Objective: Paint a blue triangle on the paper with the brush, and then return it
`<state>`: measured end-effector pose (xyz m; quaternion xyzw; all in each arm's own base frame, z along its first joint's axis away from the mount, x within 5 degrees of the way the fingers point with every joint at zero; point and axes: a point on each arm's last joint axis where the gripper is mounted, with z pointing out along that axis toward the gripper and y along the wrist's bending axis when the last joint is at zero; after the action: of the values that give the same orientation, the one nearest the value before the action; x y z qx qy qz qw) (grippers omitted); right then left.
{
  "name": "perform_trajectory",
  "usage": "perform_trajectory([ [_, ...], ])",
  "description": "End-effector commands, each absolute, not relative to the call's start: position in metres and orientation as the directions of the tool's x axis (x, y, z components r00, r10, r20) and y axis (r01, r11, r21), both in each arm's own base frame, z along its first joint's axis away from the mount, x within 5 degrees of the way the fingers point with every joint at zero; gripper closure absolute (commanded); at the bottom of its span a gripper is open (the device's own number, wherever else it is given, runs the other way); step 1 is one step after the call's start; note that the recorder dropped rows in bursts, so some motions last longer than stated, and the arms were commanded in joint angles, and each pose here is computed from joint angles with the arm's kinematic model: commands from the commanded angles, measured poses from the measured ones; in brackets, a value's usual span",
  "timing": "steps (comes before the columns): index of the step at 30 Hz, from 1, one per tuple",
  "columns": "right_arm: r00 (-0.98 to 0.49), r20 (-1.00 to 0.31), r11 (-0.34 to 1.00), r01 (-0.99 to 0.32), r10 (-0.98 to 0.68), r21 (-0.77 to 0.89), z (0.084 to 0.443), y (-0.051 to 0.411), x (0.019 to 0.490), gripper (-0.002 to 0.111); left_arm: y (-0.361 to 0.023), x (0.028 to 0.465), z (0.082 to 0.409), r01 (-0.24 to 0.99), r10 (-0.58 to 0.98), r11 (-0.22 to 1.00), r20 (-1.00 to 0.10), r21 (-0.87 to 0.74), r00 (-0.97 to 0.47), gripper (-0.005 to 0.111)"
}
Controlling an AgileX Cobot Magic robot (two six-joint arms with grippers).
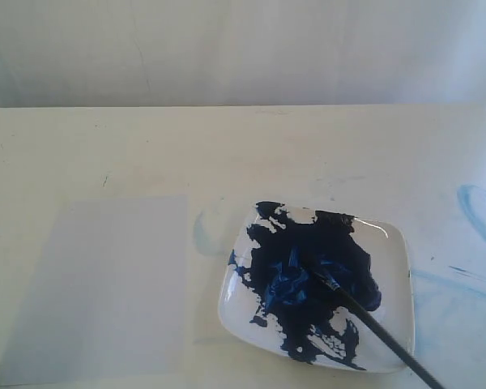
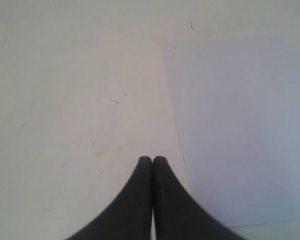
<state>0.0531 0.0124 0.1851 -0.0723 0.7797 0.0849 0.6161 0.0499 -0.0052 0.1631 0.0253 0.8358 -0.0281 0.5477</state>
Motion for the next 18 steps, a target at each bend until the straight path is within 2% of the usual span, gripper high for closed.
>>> perform_trajectory([
  [1,-0.014,-0.999,0.972,-0.230,0.047,0.049,0.205,0.013,0.055,0.108,-0.006,0.050,0.162,0.079,0.011,0.997,-0.917,-0.022,-0.399,0.107],
  [6,0.352,-0.923,0.964,-0.256,0.158,0.067,0.240,0.011,0.048,0.108,-0.006,0.050,0.162,0.079,0.011,0.997,-0.917,-0.022,-0.399,0.107],
  [9,0.508,-0.837,0.960,-0.270,0.204,0.070,0.255,0.009,0.041,0.108,-0.006,0.050,0.162,0.079,0.011,0.997,-0.917,-0.022,-0.399,0.107],
  [11,0.544,-0.766,0.923,-0.347,0.342,0.165,0.262,0.008,0.036,0.108,-0.006,0.050,0.162,0.079,0.011,0.997,-0.917,-0.022,-0.399,0.107],
  [12,0.492,-0.735,0.866,-0.424,0.467,0.267,0.262,0.008,0.036,0.108,-0.006,0.050,0.162,0.079,0.011,0.997,-0.917,-0.022,-0.399,0.107],
  [14,0.303,-0.737,0.768,-0.470,0.604,0.435,0.252,0.012,0.042,0.108,-0.006,0.050,0.162,0.079,0.011,0.997,-0.917,-0.022,-0.399,0.107],
  [16,0.119,-0.752,0.723,-0.408,0.648,0.558,0.245,0.014,0.047,0.108,-0.006,0.050,0.162,0.079,0.011,0.997,-0.917,-0.022,-0.399,0.107],
  [18,0.022,-0.795,0.762,-0.304,0.606,0.572,0.245,0.012,0.048,0.108,-0.006,0.050,0.162,0.079,0.011,0.997,-0.917,-0.022,-0.399,0.107],
])
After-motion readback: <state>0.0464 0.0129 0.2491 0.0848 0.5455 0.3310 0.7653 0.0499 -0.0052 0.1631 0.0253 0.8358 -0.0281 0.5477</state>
